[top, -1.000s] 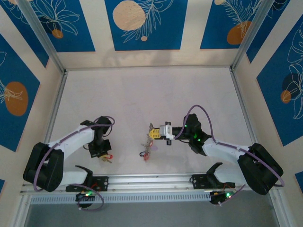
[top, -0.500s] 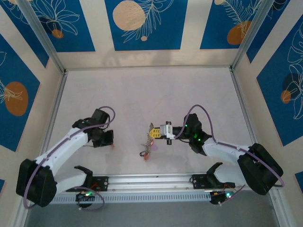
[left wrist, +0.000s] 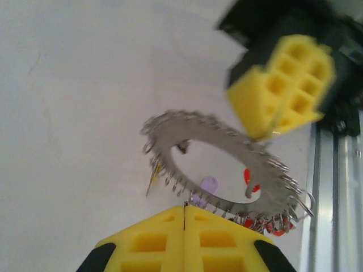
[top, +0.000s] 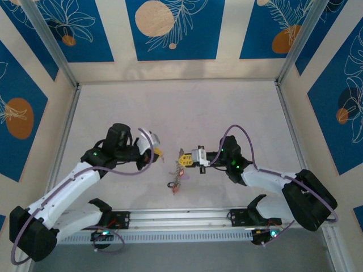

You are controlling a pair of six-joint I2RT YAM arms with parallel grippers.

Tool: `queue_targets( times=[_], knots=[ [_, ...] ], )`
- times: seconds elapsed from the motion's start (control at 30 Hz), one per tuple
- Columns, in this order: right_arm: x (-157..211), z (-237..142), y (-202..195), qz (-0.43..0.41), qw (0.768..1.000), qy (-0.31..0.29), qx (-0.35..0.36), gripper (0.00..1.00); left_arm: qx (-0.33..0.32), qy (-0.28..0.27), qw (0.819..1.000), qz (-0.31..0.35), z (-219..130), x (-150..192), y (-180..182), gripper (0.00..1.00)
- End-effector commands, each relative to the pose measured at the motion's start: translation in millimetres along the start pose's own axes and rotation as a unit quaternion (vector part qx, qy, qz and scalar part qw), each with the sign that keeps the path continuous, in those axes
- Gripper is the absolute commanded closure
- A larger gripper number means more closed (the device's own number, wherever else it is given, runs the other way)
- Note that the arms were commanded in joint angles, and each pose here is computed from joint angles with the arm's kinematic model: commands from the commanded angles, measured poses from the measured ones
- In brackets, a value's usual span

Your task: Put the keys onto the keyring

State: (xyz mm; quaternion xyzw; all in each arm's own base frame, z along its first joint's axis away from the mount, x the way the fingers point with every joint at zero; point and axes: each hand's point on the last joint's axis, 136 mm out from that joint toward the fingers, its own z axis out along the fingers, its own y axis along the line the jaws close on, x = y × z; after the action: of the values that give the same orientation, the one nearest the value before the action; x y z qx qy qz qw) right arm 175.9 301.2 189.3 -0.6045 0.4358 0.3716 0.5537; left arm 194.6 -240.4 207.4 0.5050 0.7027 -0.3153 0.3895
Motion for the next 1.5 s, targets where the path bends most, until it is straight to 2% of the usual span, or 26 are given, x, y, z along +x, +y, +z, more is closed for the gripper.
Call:
queue_targets(
  times=[0.0, 0.13, 0.3, 0.47, 0.9, 1.47],
  knots=[
    [-21.8, 3.1, -8.9, -0.005, 1.0, -0.031, -0.006, 1.0, 0.059, -0.064, 0.981, 0.175, 2.4, -16.6, -25.6, 1.0],
    [-21.6, 3.6, -8.0, 0.011, 0.999, -0.034, -0.012, 1.0, 0.074, -0.071, 0.967, 0.231, 6.0, -17.3, -31.4, 1.0],
    [-22.5, 6.0, -4.7, 0.024, 0.998, -0.041, -0.033, 1.0, 0.061, -0.075, 0.955, 0.28, 11.0, -19.6, -29.4, 1.0],
    [-26.1, 6.8, -4.7, 0.03, 0.997, -0.05, -0.042, 1.0, 0.055, -0.059, 0.945, 0.316, 19.4, -14.8, -29.6, 1.0],
    [-24.2, 8.8, -5.9, 0.049, 0.997, -0.046, -0.047, 1.0, 0.042, -0.05, 0.94, 0.335, 27.6, -15.7, -30.8, 1.0],
    [-13.9, 8.1, -15.6, 0.066, 0.997, -0.031, -0.016, 1.0, 0.032, -0.055, 0.937, 0.343, 26.1, -18.4, -37.5, 1.0]
  ],
)
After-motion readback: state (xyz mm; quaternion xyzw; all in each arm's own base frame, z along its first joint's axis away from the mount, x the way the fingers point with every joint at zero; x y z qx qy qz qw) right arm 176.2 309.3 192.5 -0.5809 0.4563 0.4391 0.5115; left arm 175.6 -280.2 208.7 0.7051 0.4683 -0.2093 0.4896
